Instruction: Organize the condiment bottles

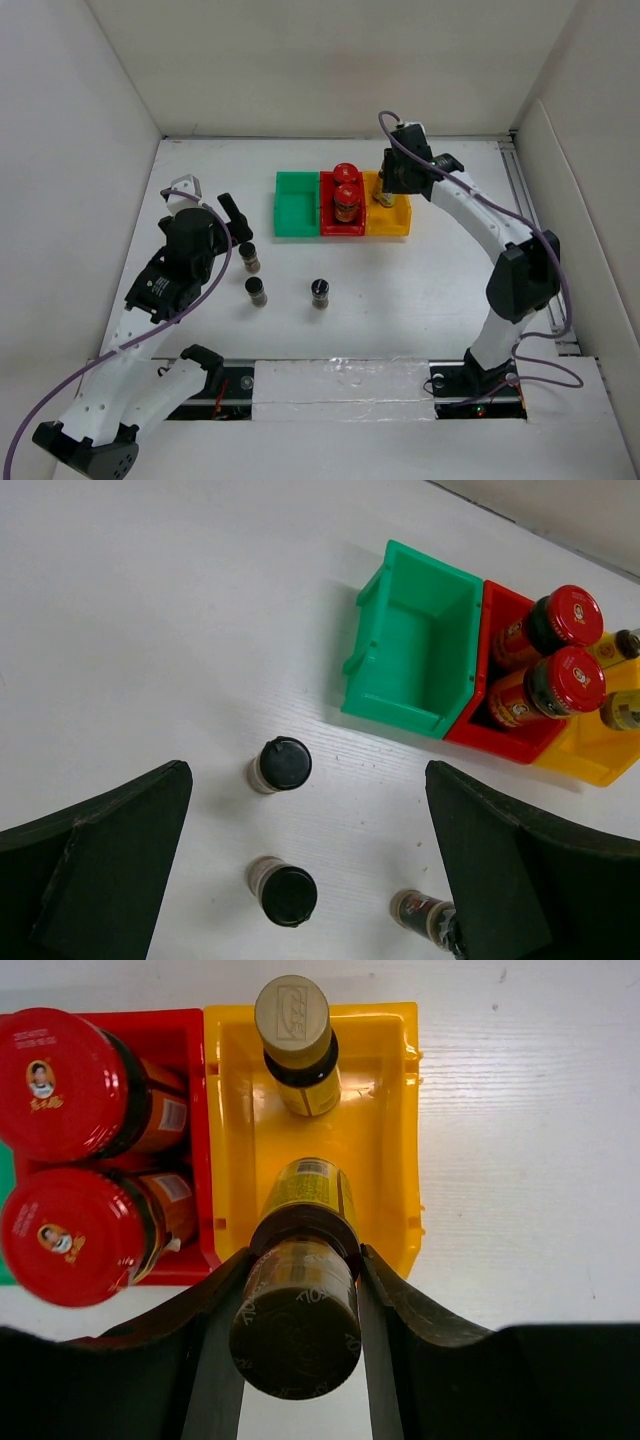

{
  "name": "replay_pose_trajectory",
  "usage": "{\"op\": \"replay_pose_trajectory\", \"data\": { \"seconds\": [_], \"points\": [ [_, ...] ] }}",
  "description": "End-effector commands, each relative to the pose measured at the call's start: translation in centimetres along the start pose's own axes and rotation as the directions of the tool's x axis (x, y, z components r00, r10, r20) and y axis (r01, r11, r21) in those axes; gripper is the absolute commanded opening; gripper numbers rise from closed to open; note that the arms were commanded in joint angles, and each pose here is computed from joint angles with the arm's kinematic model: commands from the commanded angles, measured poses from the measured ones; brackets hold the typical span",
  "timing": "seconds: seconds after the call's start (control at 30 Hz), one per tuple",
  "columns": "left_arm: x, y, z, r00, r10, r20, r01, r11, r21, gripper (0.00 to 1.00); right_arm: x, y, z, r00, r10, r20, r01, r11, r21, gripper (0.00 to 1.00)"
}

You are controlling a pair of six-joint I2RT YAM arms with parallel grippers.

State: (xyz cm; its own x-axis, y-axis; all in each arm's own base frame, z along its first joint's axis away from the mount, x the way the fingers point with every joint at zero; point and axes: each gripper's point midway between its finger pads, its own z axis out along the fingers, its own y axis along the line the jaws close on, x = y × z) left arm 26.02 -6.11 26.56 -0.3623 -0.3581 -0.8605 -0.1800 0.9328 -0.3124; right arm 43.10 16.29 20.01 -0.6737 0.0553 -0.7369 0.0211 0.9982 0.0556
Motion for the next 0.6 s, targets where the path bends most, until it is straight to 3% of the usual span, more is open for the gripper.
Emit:
{"op": "replay_pose_trajectory", "data": {
  "seconds": [0.0,0.43,0.53,0.57],
  "points": [
    [-0.4,-0.1,0.0,1.000,-0.003,0.022,0.003,1.000,0.013,0.99,-3.2,1.3,0.5,0.998,0.008,0.067,-0.005,0.999,-0.052,0.00],
    [-0.4,-0.3,0.0,1.000,-0.001,0.019,0.000,1.000,0.021,0.99,-0.8,0.7,6.5,1.000,0.026,-0.001,-0.026,0.999,-0.048,0.00],
    [-0.3,-0.3,0.0,1.000,0.001,0.017,-0.002,1.000,0.020,0.99,-0.5,0.9,7.0,1.000,0.024,-0.011,-0.024,0.998,-0.052,0.06],
    [-0.3,-0.3,0.1,1.000,0.002,0.016,-0.002,1.000,0.020,0.99,-0.4,0.9,7.0,1.000,0.023,-0.013,-0.024,0.998,-0.055,0.17]
  ]
}}
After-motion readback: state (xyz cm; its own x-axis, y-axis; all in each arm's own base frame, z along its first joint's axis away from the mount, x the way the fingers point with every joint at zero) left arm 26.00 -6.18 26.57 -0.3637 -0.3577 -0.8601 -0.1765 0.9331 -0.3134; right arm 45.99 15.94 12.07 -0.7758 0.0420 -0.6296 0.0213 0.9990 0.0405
